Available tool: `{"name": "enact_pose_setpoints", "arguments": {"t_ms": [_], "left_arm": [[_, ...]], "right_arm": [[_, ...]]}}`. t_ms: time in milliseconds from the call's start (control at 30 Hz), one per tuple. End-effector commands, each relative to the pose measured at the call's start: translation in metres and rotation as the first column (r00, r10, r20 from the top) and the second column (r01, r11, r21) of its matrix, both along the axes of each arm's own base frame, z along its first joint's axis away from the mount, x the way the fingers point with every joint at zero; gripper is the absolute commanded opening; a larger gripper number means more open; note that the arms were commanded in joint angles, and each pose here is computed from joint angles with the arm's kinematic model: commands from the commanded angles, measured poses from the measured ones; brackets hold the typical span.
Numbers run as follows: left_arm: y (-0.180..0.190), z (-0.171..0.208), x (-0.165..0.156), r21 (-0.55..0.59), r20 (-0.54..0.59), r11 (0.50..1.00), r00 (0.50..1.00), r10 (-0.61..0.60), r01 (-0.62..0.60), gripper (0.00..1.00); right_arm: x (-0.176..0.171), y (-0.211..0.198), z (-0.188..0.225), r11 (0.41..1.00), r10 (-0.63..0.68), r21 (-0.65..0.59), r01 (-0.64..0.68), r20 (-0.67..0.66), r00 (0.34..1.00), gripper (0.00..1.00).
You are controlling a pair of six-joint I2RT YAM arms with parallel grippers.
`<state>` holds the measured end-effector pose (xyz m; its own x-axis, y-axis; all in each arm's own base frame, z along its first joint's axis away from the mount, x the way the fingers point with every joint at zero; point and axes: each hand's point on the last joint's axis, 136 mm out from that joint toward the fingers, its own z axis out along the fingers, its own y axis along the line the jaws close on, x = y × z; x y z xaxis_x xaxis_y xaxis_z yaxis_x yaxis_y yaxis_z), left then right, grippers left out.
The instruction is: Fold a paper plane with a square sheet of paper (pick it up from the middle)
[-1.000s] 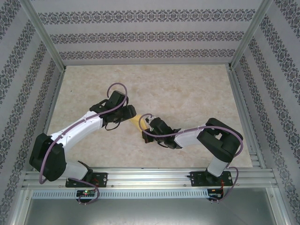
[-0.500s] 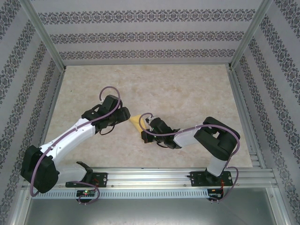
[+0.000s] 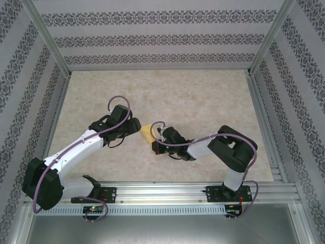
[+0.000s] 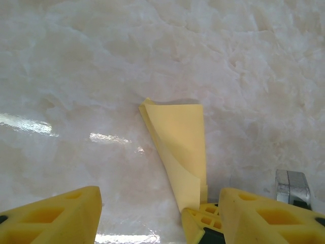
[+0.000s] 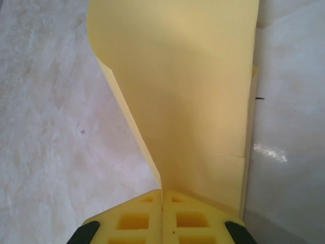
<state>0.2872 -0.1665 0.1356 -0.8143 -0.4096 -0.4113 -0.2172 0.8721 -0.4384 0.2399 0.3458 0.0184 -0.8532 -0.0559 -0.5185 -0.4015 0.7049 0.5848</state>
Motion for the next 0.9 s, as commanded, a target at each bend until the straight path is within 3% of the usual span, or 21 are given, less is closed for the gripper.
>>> {"name": "enact_pose_setpoints", "arguments": {"t_ms": [0,300,633,767,867], "left_arm": [[-0.005,0.0,0.006,-0.047,0.01,0.999,1.0,0.004,-0.004,0.63],[-0.011,-0.013,0.005,-0.059,-0.019,0.998,1.0,-0.021,0.02,0.63],[-0.026,-0.024,0.006,-0.096,-0.045,0.993,0.996,-0.078,0.073,0.63],[-0.031,-0.032,0.008,-0.112,-0.072,0.991,0.995,-0.074,0.065,0.66],[-0.036,-0.038,0.013,-0.134,-0.103,0.99,0.993,-0.054,0.04,0.75]], "right_arm": [[0.001,0.002,-0.005,1.0,-0.003,0.011,0.004,-0.03,1.0,0.0],[0.002,-0.001,-0.009,0.996,-0.034,0.075,0.041,-0.087,0.996,0.0],[0.007,-0.003,0.019,0.989,-0.027,0.142,0.041,-0.094,0.995,0.0],[0.009,-0.001,0.028,0.989,-0.011,0.149,0.02,-0.062,0.998,0.0],[0.009,-0.003,0.026,0.992,-0.005,0.124,0.011,-0.047,0.999,0.0]]}}
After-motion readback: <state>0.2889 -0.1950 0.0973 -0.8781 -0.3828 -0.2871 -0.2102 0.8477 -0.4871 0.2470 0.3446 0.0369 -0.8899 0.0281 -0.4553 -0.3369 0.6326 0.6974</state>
